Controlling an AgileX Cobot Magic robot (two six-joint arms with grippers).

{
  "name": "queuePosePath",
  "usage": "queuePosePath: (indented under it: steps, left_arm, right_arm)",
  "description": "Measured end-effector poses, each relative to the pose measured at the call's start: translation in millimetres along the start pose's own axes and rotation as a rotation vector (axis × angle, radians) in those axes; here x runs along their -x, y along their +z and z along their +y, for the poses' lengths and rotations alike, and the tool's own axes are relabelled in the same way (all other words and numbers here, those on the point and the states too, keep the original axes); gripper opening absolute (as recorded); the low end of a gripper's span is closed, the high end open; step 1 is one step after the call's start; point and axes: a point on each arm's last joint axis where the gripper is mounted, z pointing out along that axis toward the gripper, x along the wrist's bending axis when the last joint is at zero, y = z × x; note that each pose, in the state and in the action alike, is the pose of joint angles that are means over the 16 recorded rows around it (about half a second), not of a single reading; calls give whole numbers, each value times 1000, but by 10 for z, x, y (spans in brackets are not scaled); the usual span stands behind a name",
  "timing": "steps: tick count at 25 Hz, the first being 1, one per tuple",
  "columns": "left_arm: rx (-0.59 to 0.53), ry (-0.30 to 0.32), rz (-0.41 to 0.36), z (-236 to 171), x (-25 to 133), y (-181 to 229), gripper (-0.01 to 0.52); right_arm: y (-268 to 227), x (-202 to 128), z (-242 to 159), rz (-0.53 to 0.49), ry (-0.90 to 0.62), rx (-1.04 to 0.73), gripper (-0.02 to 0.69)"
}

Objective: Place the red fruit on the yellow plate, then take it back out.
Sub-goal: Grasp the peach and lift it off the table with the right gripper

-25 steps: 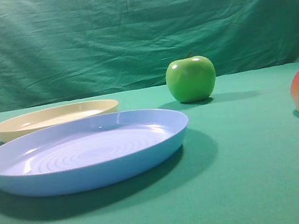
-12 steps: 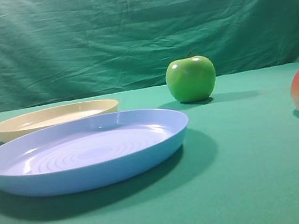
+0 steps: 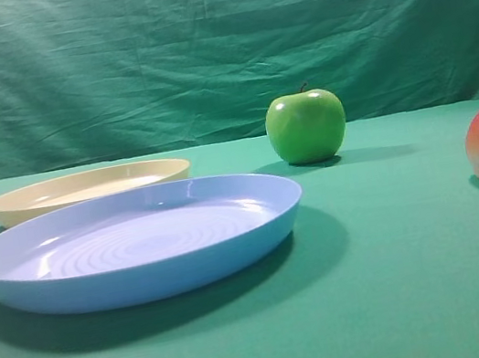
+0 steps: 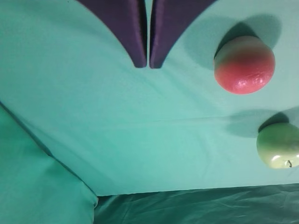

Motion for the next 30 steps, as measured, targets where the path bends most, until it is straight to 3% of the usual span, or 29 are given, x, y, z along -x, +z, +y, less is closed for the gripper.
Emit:
queuePosePath:
  steps: [6, 14, 21, 30]
  left_arm:
    - [0, 0, 0, 0, 0, 0, 0]
    - [0, 0, 0, 0, 0, 0, 0]
    - [0, 0, 0, 0, 0, 0, 0]
    - [0, 0, 0, 0, 0, 0, 0]
  right_arm:
    - [-46, -8, 141, 9, 19, -29, 0]
    - [-108, -49, 614, 52, 40, -155, 0]
    - [2, -132, 976, 143, 44, -289, 0]
    - [208, -255, 1025, 282, 70, -428, 0]
